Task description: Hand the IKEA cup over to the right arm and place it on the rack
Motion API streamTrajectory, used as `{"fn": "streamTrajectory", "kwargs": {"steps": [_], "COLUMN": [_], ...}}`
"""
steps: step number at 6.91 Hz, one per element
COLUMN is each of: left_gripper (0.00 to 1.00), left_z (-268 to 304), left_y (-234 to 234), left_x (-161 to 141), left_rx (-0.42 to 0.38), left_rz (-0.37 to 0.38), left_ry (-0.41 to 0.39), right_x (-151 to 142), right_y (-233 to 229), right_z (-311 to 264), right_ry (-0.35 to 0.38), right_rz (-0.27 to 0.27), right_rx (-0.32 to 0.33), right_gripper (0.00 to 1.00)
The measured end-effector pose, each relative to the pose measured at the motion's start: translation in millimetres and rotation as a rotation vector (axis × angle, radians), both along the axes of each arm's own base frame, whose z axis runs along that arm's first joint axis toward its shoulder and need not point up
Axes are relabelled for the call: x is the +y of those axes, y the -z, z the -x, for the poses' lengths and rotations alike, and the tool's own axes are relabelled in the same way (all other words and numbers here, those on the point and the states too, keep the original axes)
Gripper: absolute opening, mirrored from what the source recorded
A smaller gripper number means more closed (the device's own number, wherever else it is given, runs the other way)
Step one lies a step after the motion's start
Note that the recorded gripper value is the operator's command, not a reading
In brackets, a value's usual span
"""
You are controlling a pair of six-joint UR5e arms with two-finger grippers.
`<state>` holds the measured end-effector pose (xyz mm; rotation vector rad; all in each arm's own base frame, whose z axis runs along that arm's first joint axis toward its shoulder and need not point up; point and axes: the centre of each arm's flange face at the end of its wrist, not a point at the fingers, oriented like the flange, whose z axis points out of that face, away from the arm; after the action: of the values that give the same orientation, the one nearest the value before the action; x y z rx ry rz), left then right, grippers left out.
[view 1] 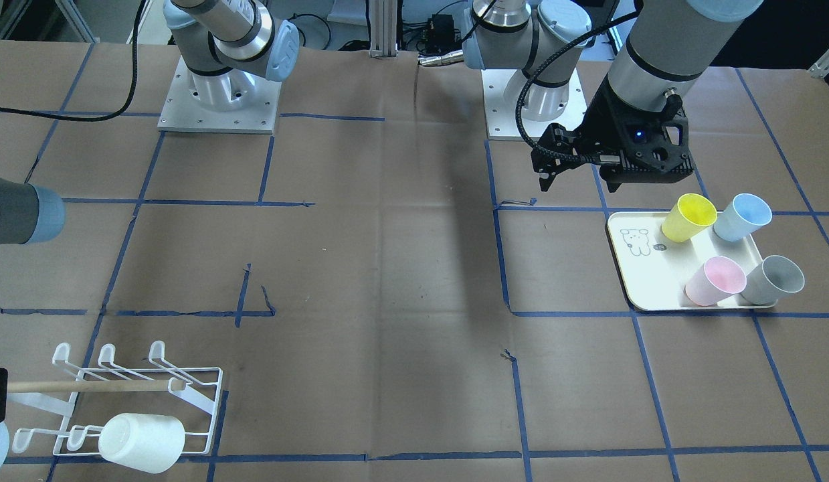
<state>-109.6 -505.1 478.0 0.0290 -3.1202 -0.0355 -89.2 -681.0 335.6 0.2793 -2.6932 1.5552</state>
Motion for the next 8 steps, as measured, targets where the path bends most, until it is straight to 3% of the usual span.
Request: {"fn": "streamTrajectory", "kwargs": {"steps": [3, 6, 8], "left_gripper": [0.99, 0.99, 0.99], "left_z": [0.1, 0.9, 14.7], "left_y": [-0.7, 0.3, -0.7], "left_x": [-1.9, -2.5, -1.7], "left_rx": [-0.003, -0.019, -0.04], "left_rz": [0.014, 0.016, 0.036], "left_ry": [-0.006, -0.039, -0.018], "right_x": [12.9, 14.2, 15.0], "right_y": [29.4, 32.4, 31.9], "right_z": [-9.1, -10.1, -13.5], "right_ry": [-0.002, -0.003, 0.008], "right_rz": [-0.044, -0.049, -0.051], "right_rx": [-0.025, -0.028, -0.052], "right_gripper": [0.17, 0.17, 0.17]}}
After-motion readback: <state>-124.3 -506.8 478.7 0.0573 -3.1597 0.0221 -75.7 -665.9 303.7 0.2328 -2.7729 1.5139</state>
